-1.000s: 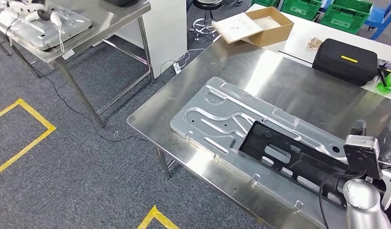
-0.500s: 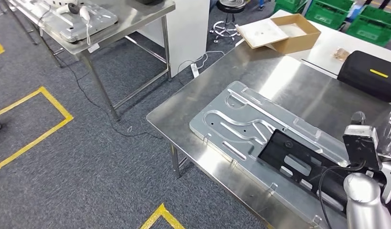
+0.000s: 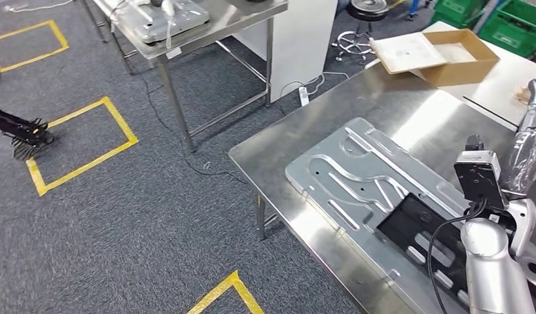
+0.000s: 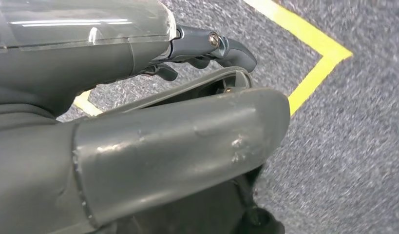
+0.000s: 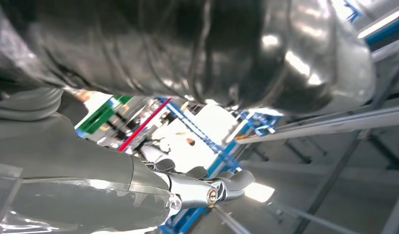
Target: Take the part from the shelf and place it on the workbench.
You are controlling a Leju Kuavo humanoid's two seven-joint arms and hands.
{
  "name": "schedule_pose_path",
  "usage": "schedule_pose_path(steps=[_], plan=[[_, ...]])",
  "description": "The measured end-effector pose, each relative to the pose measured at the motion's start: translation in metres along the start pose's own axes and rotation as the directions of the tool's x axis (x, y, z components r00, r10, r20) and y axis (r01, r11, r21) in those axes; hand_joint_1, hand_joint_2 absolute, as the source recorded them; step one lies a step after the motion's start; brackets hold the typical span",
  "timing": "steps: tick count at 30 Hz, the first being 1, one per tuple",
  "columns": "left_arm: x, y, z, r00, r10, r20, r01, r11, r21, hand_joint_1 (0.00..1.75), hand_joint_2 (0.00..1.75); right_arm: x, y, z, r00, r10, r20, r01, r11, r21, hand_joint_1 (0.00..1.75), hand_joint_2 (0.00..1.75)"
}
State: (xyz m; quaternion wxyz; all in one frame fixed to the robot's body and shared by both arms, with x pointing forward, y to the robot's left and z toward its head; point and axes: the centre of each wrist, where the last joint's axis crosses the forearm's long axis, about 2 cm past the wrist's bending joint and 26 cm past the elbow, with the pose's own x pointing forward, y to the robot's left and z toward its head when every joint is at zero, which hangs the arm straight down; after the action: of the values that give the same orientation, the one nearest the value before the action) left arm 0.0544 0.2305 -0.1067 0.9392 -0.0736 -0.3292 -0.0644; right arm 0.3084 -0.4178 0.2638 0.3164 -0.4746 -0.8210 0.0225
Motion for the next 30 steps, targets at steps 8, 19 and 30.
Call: schedule_pose_path(steps=[8,19,30], plan=[[0.0007,-0.0003,-0.0004,1.0,0.0,0.002,0.0,1.0,-0.001,0.0,0.0,0.001,0.0023,-0.0029,1.0,-0.002,0.006,0.002,1.0,0.001,0.0,0.0],[-0.0014,-0.0009,0.0008,1.0,-0.001,-0.001,0.001,1.0,0.0,0.0,0.0,0.0015,0.0015,-0.005,1.0,0.0,0.007,0.0,1.0,-0.01,0.0,0.0],[0.0004,-0.0002,-0.0003,1.0,-0.003,0.004,0.003,1.0,0.003,0.0,0.0,0.0038,0.0015,-0.0093,1.0,-0.005,0.014,0.005,1.0,-0.021,0.0,0.0]])
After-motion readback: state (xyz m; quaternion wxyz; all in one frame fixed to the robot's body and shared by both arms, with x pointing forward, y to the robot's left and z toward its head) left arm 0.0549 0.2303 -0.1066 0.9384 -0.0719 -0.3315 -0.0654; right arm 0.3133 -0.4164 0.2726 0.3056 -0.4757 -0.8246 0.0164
